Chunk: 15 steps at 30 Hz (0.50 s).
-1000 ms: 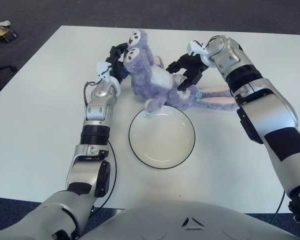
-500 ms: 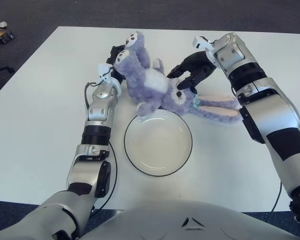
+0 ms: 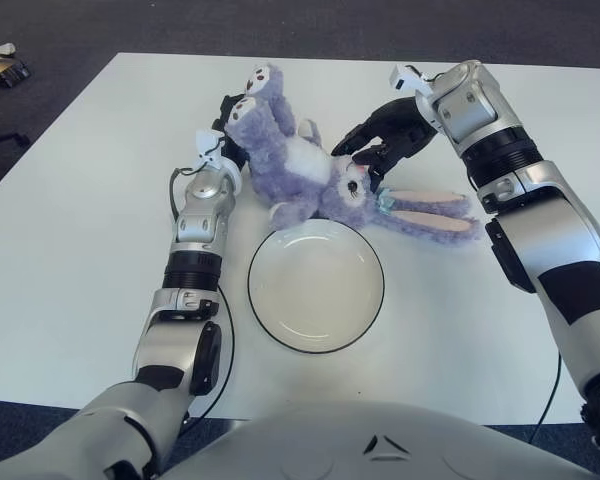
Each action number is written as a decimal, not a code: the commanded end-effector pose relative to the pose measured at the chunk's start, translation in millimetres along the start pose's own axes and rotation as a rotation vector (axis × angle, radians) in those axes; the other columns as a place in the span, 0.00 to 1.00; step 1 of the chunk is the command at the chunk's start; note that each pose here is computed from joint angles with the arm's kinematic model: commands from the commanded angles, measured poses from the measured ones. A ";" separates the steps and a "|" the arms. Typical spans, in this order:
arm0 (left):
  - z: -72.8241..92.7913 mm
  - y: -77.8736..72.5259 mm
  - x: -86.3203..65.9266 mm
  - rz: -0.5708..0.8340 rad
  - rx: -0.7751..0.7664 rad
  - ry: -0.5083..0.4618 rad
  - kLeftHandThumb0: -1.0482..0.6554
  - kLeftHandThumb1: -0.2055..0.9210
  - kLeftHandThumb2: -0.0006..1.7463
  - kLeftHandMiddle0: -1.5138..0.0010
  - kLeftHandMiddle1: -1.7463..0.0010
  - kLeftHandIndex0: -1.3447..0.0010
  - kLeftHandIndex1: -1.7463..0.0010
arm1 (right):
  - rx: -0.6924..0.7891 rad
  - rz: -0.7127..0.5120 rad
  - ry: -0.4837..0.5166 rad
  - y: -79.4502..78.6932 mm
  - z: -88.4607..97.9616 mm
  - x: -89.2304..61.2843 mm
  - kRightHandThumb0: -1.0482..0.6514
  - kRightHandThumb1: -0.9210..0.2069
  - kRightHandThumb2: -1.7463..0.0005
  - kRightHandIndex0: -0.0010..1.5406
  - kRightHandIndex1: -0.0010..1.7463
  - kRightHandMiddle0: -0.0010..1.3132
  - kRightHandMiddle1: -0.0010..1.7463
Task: Put the doll into the plate.
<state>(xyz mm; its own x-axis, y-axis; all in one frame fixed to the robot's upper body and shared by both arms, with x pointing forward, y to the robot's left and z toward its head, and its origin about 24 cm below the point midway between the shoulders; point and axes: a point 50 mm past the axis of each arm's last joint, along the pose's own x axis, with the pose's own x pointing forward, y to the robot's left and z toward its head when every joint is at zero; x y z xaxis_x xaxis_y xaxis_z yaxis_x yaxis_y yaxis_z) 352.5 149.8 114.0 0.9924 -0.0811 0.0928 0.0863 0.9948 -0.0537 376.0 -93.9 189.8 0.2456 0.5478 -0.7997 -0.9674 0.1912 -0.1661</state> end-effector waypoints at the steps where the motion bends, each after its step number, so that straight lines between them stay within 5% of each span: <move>1: 3.0 -2.1 2.3 -0.015 -0.007 -0.018 0.33 0.92 0.45 0.85 0.27 1.00 0.29 | 0.009 0.034 0.017 7.4 -3.5 7.7 0.00 0.00 0.46 0.01 0.16 0.00 0.00; 15: 3.3 -2.7 2.2 -0.014 0.003 -0.027 0.32 0.92 0.45 0.87 0.27 1.00 0.28 | -0.048 -0.022 0.026 18.3 -15.9 20.8 0.01 0.00 0.50 0.06 0.19 0.01 0.07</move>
<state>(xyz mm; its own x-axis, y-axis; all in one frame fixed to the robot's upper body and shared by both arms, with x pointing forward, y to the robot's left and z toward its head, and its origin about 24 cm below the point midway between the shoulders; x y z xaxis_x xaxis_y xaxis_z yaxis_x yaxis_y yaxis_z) 352.6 149.5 113.7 0.9909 -0.0824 0.1060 0.0887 0.9945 -0.0560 366.6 -88.7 185.3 0.2773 0.5288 -0.8022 -0.9607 0.1630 -0.2246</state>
